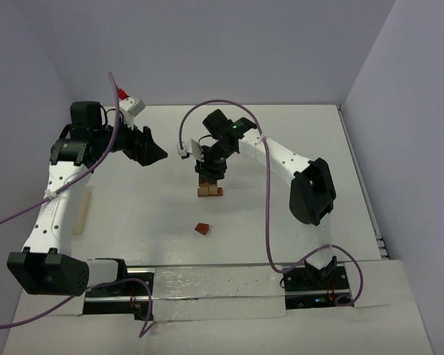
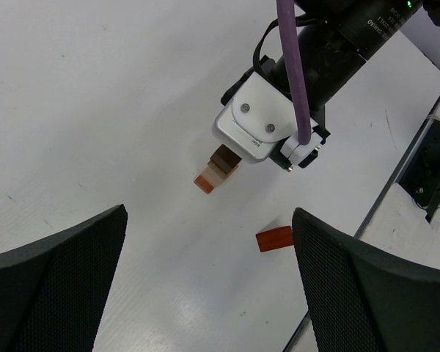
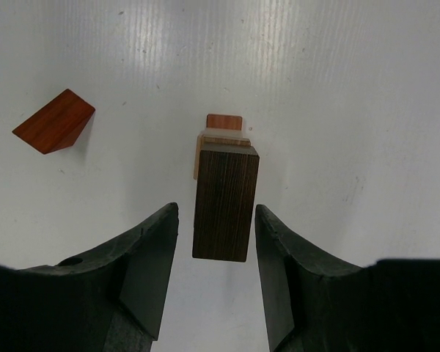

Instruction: Build the wood block tower

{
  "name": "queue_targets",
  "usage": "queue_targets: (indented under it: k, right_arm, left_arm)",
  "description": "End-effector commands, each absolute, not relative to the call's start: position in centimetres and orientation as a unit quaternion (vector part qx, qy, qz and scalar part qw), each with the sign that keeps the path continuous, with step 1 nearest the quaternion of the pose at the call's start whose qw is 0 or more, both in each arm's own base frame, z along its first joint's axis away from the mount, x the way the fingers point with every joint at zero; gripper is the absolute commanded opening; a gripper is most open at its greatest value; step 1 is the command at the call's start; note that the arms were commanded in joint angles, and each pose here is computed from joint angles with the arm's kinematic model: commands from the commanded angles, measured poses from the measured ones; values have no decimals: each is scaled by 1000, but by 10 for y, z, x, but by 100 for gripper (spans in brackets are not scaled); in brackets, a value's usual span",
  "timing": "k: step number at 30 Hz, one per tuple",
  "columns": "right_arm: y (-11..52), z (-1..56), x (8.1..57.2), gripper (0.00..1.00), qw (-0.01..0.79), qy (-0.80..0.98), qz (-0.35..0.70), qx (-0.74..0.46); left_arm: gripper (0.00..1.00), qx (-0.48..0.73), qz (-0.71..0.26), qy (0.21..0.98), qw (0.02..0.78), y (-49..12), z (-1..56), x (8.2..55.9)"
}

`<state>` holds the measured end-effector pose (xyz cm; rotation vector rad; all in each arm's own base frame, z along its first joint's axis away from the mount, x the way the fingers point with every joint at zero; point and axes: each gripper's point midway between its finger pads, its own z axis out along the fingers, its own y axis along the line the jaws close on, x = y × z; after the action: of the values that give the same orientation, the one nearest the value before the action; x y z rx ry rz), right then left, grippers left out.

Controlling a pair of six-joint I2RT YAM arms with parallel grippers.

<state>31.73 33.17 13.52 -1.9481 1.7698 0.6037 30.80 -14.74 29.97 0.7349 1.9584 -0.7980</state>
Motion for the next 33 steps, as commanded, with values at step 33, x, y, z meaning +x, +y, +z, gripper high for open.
queue_targets:
  k: [33]
  right_arm:
    - [345, 147, 323, 33, 237, 632, 223, -703]
  left_arm:
    - [99, 307, -326, 772, 452, -149, 310, 310]
